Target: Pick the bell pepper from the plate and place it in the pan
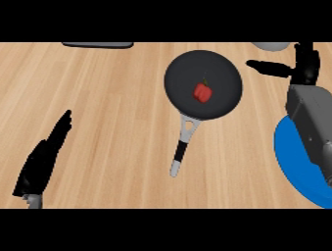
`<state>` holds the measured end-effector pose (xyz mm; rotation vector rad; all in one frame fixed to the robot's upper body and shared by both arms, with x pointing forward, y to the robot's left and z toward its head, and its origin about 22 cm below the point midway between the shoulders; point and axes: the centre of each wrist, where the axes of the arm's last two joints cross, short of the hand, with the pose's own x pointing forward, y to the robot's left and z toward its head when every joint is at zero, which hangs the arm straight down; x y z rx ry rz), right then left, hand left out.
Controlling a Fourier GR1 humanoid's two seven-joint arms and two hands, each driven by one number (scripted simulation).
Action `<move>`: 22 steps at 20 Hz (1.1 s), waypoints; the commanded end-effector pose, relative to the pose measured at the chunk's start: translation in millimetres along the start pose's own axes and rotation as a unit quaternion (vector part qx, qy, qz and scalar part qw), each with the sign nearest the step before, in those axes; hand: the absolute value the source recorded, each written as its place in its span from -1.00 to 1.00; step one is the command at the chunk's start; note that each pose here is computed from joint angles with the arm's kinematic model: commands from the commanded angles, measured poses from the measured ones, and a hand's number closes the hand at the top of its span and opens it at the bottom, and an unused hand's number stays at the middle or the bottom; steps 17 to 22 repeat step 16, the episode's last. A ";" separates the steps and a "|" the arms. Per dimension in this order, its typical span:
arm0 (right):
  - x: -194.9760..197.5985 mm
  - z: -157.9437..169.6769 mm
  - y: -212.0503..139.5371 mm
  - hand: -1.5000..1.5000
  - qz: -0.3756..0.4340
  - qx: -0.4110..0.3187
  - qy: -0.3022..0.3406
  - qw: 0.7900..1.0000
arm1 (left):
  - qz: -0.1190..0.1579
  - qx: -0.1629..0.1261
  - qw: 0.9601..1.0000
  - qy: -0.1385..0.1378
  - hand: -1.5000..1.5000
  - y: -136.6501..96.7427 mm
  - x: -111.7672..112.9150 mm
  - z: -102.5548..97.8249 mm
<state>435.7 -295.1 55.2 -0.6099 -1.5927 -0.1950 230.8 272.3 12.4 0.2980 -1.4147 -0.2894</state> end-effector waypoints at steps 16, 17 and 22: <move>-55.7 -2.8 -185.1 -1.00 0.026 0.021 -0.019 0.999 | -0.001 0.008 1.000 0.019 0.00 0.2 -3.3 9.4; -55.7 -2.8 -185.1 -1.00 0.026 0.021 -0.019 0.999 | -0.001 0.008 1.000 0.019 0.00 0.2 -3.3 9.4; -55.7 -2.8 -185.1 -1.00 0.026 0.021 -0.019 0.999 | -0.001 0.008 1.000 0.019 0.00 0.2 -3.3 9.4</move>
